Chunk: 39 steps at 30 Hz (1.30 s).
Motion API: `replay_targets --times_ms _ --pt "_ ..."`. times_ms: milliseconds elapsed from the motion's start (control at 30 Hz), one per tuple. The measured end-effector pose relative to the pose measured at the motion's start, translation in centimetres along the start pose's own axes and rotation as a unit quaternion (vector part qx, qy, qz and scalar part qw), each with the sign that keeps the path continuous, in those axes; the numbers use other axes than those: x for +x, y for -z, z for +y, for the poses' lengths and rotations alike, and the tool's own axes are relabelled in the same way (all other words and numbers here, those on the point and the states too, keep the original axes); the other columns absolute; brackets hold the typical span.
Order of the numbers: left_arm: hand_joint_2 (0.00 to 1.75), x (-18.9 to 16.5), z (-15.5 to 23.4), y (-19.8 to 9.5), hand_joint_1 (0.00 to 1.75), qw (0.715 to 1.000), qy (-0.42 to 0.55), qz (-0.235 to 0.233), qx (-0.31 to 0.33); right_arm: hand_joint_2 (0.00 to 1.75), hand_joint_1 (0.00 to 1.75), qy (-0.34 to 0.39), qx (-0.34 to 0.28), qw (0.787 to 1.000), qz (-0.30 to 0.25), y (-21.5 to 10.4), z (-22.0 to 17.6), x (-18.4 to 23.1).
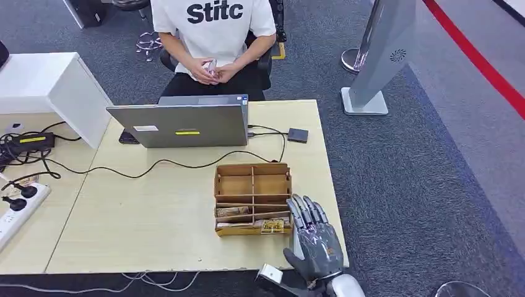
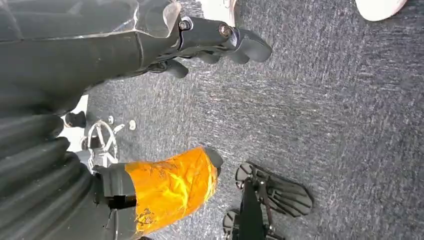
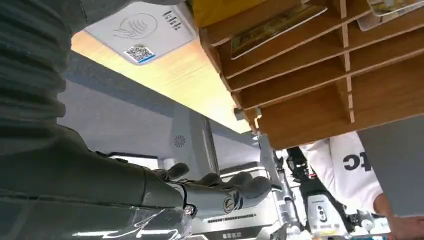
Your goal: Pass the card to the sensor for recognition and then transmit it.
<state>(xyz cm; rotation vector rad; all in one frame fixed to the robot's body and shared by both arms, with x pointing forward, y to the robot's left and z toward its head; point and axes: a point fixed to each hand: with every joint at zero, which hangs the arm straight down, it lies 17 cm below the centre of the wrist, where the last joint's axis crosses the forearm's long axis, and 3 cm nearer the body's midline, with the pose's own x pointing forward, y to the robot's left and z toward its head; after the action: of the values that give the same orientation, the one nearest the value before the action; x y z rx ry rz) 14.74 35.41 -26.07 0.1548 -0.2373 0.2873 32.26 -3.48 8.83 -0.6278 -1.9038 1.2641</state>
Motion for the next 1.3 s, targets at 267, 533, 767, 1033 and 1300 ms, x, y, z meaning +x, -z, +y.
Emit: replay_targets --times_ms 267,533,767,1033,1300 --pt "1.75 0.6 -1.0 -0.1 0.0 1.0 0.004 0.0 -0.006 1.75 0.0 -0.009 0.017 0.999 -0.043 2.1 -0.1 1.8" --pt "1.75 1.1 -1.9 -0.2 0.0 1.0 0.011 0.0 -0.011 1.75 0.0 -0.01 0.021 0.998 -0.064 3.6 -0.5 2.9" --pt "1.75 1.7 -2.5 -0.3 0.0 1.0 0.014 -0.004 -0.014 1.75 0.0 -0.008 0.028 0.997 -0.069 4.2 -0.2 3.2" --pt "1.75 1.7 -2.7 -0.3 0.0 1.0 0.017 -0.004 -0.016 1.75 0.0 -0.007 0.032 0.997 -0.069 4.3 0.2 3.1" --pt "1.75 1.7 -2.7 -0.3 0.0 1.0 0.017 -0.003 -0.013 1.75 0.0 -0.028 0.046 0.996 -0.067 4.2 0.9 2.8"
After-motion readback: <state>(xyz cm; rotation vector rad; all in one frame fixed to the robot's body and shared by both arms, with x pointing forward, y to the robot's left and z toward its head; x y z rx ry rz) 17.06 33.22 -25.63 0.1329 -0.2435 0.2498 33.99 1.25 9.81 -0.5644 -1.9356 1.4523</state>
